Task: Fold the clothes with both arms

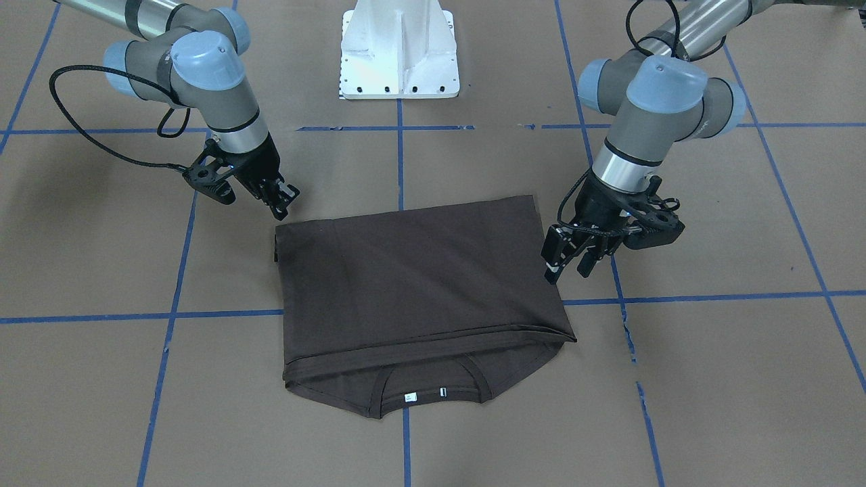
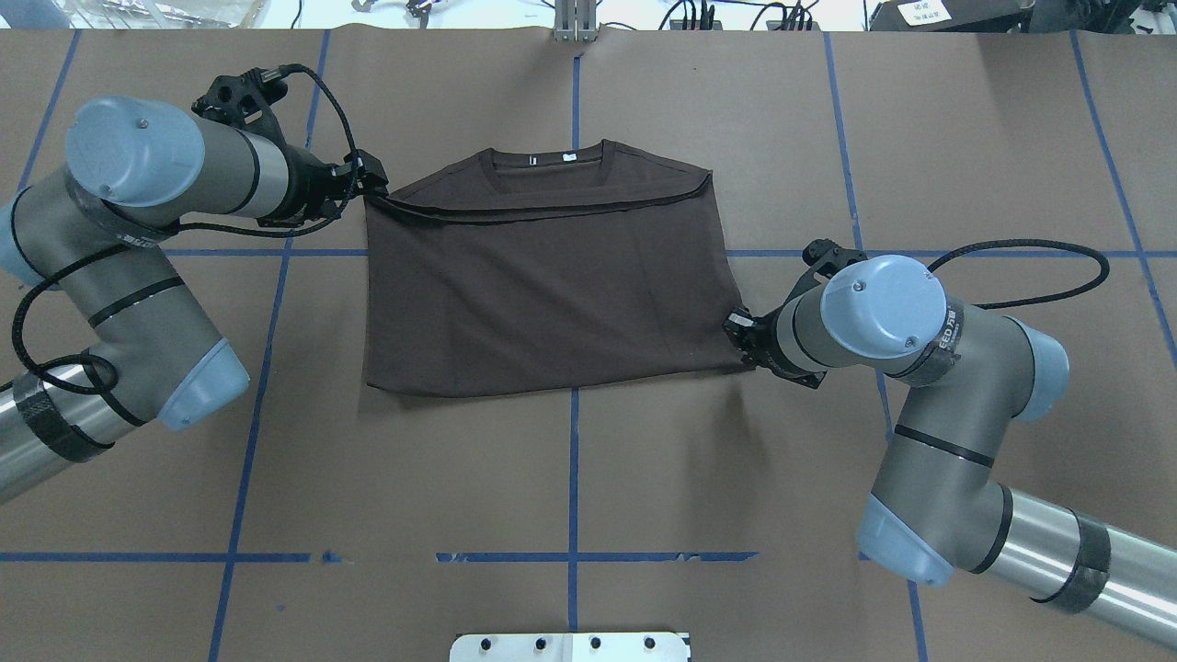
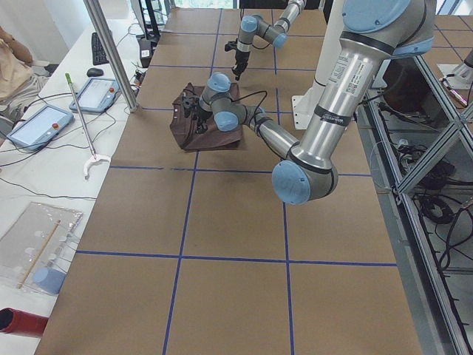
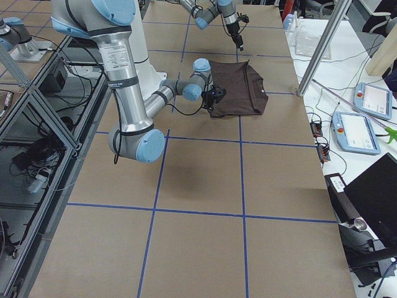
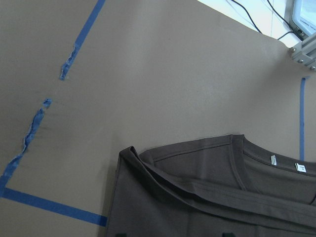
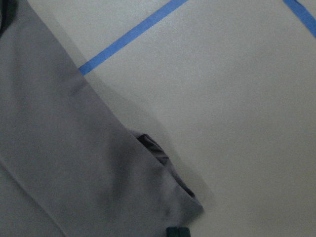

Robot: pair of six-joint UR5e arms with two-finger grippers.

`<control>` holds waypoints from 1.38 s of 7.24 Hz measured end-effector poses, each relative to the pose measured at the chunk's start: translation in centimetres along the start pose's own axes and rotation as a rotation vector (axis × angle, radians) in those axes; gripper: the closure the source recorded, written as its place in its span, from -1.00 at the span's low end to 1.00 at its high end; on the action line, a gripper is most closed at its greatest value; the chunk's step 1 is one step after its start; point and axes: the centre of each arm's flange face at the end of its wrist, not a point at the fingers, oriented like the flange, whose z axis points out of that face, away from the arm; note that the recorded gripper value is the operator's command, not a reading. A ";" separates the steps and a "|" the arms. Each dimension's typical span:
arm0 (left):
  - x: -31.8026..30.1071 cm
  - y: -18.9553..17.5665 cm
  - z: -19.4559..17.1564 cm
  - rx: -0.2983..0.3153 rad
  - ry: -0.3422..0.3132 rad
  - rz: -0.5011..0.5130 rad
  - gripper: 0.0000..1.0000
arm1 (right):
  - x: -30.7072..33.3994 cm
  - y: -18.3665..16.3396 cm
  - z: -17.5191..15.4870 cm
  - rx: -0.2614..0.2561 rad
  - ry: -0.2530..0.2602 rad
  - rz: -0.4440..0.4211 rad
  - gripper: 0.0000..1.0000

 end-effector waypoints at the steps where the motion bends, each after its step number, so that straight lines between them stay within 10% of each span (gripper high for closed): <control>1: 0.0 0.0 0.0 0.000 0.000 0.000 -0.43 | 0.0 -0.4 0.6 0.009 0.008 0.013 -0.44; 4: -0.1 0.0 0.0 0.000 -0.001 -0.001 -0.44 | -1.5 -0.8 3.0 0.024 0.030 0.121 -0.45; 5: -0.1 0.1 0.0 -0.001 -0.002 -0.001 -0.43 | -1.7 -0.8 3.5 0.026 0.036 0.130 0.77; 6: -0.1 0.1 0.1 -0.001 -0.002 -0.001 -0.43 | -1.7 -0.9 3.7 0.028 0.041 0.132 0.96; 10: -0.2 0.0 -0.1 0.000 -0.001 -0.001 -0.43 | -1.4 -1.2 4.3 0.032 0.058 0.121 1.00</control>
